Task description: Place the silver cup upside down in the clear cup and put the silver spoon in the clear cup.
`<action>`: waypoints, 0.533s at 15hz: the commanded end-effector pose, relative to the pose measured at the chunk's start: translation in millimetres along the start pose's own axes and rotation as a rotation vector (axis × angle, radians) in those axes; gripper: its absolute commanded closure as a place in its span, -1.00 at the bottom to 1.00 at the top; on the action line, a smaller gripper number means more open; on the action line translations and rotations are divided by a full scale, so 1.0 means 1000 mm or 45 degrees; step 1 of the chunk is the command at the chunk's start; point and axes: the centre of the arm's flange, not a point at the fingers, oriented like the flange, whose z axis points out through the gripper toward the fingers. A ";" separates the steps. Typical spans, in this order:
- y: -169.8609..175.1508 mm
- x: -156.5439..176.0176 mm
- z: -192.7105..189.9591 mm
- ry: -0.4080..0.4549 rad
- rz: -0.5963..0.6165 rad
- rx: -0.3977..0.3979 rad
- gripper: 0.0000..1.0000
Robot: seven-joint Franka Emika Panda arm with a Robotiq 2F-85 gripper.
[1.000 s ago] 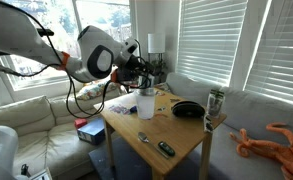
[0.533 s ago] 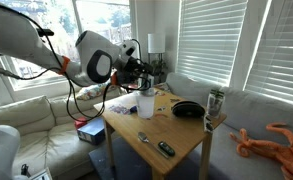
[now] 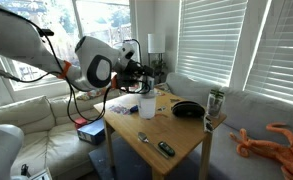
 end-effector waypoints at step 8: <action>-0.012 -0.016 0.021 0.030 0.067 -0.043 -0.16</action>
